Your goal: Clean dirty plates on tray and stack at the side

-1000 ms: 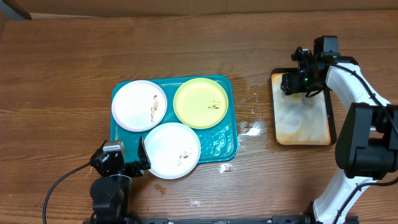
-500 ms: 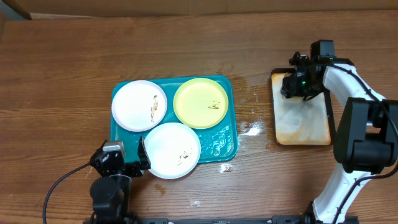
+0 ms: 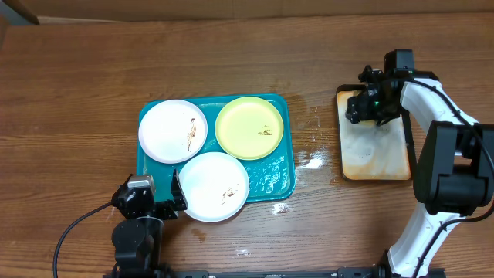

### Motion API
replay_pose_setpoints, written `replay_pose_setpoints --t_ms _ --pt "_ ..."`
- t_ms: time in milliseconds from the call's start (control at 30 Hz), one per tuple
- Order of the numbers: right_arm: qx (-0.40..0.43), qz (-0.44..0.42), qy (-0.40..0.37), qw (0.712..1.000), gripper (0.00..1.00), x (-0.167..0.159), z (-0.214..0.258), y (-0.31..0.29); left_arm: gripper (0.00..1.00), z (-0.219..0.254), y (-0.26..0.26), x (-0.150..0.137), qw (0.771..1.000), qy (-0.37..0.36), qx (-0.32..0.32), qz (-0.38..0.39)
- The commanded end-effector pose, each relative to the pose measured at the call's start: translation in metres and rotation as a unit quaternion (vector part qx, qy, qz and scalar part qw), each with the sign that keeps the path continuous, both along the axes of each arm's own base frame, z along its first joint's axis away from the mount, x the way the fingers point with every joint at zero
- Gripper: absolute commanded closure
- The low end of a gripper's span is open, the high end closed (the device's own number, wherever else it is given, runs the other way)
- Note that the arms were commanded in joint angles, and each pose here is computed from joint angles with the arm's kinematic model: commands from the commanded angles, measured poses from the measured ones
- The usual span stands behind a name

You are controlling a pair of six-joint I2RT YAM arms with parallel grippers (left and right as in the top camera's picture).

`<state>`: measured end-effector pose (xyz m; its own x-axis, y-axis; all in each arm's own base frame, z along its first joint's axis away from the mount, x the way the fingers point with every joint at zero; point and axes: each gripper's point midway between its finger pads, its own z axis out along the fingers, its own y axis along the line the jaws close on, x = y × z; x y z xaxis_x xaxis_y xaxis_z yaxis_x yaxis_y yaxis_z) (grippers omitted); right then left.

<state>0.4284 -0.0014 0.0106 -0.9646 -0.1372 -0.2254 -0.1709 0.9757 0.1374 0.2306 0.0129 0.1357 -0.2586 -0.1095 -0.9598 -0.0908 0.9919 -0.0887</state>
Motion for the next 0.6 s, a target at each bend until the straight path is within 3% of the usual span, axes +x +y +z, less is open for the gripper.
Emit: replay_pose_setpoints --t_ms 0,200,567 --pt "-0.005 -0.006 -0.016 1.0 0.18 0.015 0.014 -0.003 0.0 0.001 0.001 0.0 1.0 -0.006 -0.003 0.002" --pt "-0.006 -0.007 -0.028 1.0 0.1 0.026 0.033 -0.004 0.0 0.001 0.001 0.0 1.0 -0.006 -0.003 0.002" --pt "-0.004 -0.012 -0.023 1.0 0.11 0.025 0.037 -0.004 0.0 0.001 0.001 0.0 1.0 -0.006 -0.003 0.001"
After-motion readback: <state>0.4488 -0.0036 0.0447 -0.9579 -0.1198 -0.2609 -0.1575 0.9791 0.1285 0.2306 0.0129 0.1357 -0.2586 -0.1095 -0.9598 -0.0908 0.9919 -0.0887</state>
